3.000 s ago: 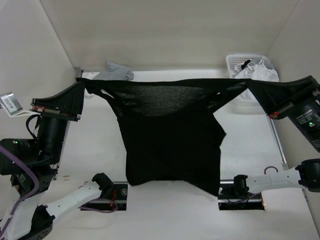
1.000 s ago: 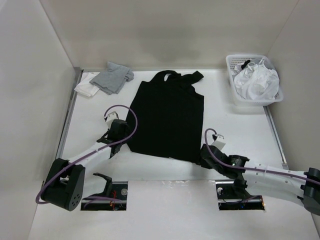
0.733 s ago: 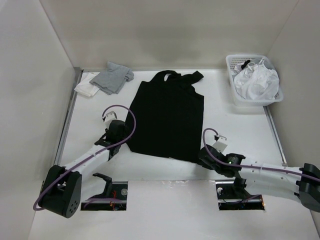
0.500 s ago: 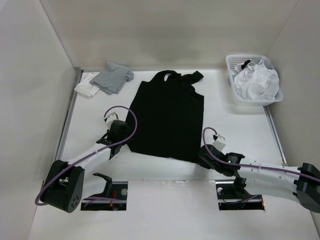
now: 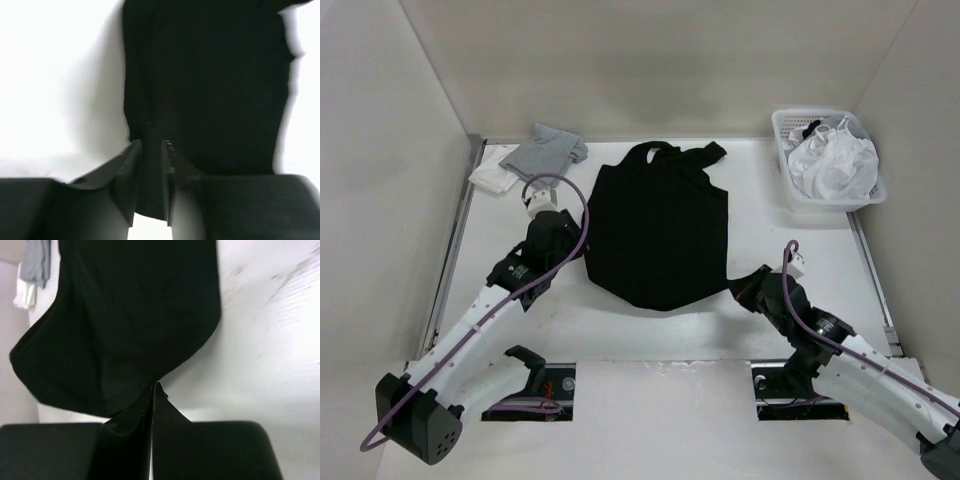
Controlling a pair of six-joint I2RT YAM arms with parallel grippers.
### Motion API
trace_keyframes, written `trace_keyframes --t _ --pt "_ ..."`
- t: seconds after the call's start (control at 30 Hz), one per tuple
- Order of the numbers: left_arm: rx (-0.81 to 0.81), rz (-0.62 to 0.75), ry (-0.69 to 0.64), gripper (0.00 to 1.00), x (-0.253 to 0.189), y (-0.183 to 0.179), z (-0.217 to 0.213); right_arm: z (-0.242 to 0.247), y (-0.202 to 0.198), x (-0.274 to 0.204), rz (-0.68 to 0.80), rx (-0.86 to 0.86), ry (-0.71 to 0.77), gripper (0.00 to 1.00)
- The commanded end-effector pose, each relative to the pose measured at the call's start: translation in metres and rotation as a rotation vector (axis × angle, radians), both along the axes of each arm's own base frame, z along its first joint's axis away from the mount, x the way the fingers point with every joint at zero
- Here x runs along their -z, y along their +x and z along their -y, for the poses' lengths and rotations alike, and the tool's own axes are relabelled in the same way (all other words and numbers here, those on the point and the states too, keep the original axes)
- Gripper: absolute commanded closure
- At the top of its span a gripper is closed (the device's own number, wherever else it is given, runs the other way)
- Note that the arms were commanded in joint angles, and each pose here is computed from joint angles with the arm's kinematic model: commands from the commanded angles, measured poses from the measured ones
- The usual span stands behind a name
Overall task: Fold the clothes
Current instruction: Flatten the tank top out
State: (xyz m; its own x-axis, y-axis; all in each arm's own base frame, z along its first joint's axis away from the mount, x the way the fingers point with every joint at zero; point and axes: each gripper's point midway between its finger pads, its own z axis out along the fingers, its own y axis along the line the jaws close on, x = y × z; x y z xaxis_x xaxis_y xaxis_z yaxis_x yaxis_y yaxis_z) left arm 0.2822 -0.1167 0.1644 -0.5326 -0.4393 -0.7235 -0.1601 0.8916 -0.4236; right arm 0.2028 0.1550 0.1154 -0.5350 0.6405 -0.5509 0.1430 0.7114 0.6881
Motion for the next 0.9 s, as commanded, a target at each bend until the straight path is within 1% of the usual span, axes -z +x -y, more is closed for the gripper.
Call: trace_keyframes --t 0.0,0.1,0.17,0.23,0.3,0.37,0.4,0.47,0.53,0.57,0.63,0.7,0.8,0.87 --pt "-0.003 0.024 0.003 0.73 -0.044 -0.001 0.007 0.001 0.009 -0.006 0.043 -0.033 -0.022 1.00" --pt "0.011 0.058 0.028 0.68 -0.057 0.026 0.029 0.001 0.012 0.008 0.034 -0.034 -0.009 1.00" --pt "0.041 0.046 0.048 0.64 -0.047 0.047 0.052 0.001 0.014 0.014 0.035 -0.031 -0.001 1.00" --pt "0.045 0.006 0.080 0.65 -0.029 0.056 0.060 0.002 0.015 0.017 0.035 -0.033 -0.001 1.00" --pt "0.002 -0.007 0.109 0.68 -0.013 0.047 0.043 0.001 0.015 0.017 0.040 -0.043 0.001 1.00" --pt "-0.090 -0.001 0.142 0.68 0.002 0.031 0.007 0.002 0.015 0.018 0.044 -0.044 -0.002 1.00" --pt "-0.124 -0.003 0.146 0.66 0.012 0.023 -0.008 0.003 0.016 0.020 0.043 -0.042 -0.009 1.00" --pt "-0.149 -0.033 0.137 0.60 0.034 0.011 -0.026 0.002 0.017 0.019 0.043 -0.048 -0.014 1.00" --pt "-0.097 -0.089 0.108 0.58 0.060 0.002 -0.023 0.001 0.018 0.018 0.044 -0.055 -0.018 1.00" --pt "-0.071 -0.130 0.100 0.58 0.073 -0.004 -0.020 0.001 0.018 0.017 0.046 -0.058 -0.023 1.00" --pt "-0.042 -0.190 0.106 0.64 0.093 -0.016 -0.018 0.000 0.018 0.018 0.043 -0.060 -0.025 1.00" --pt "-0.040 -0.207 0.108 0.67 0.105 -0.024 -0.019 0.000 0.018 0.019 0.040 -0.063 -0.026 1.00" --pt "-0.039 -0.202 0.075 0.64 0.114 -0.025 -0.017 0.000 0.018 0.021 0.033 -0.062 -0.029 1.00" --pt "-0.017 -0.227 0.070 0.62 0.121 -0.023 -0.012 -0.001 0.018 0.021 0.032 -0.064 -0.030 1.00"
